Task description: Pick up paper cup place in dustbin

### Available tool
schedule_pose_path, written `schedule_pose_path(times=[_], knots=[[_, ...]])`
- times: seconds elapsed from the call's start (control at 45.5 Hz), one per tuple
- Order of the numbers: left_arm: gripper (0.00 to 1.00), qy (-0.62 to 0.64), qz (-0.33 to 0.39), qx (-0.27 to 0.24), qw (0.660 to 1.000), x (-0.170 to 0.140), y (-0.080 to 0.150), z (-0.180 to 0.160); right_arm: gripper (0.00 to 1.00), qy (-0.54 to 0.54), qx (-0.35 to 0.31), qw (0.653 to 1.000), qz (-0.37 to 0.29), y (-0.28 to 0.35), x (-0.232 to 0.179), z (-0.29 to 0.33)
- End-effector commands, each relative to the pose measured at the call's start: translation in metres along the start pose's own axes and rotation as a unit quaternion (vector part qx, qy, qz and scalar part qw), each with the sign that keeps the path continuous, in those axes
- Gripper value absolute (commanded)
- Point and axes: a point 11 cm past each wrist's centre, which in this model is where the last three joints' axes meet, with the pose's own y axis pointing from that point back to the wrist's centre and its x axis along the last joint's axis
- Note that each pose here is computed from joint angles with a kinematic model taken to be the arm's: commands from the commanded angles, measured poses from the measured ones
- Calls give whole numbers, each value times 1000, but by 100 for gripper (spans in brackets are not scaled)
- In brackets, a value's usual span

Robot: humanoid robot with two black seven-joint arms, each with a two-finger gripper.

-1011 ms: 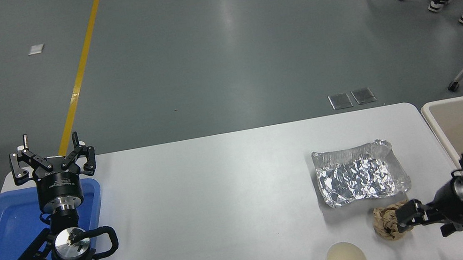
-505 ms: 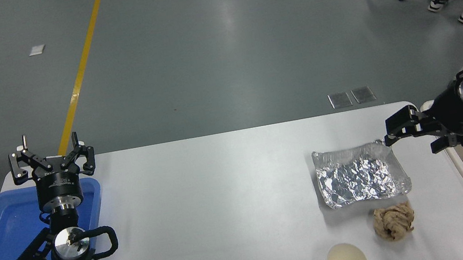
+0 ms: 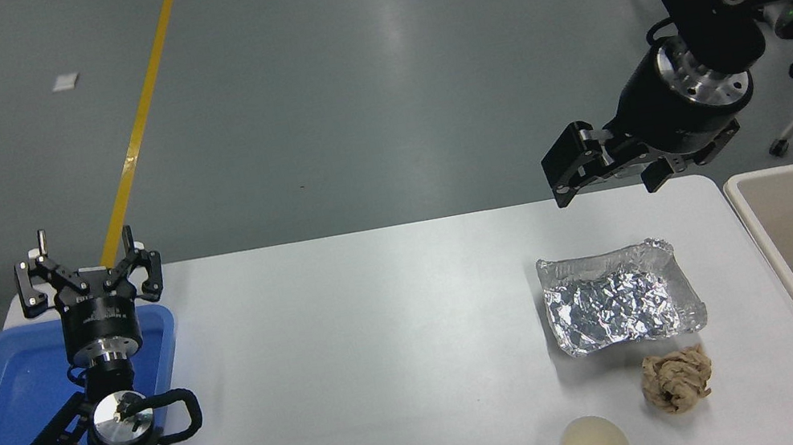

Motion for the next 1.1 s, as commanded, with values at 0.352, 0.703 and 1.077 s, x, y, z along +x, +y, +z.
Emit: schedule_pose_path(times=[0.352,0.703,1.077], knots=[[99,0,0,0,1000,0,0,0,100,-6,14,995,-98,-13,-50,1],[99,0,0,0,1000,0,0,0,100,-40,-2,990,-132,-125,-91,38],[99,0,-1,0,1000,0,0,0,100,-24,-11,990,-139,-203,-141,46]])
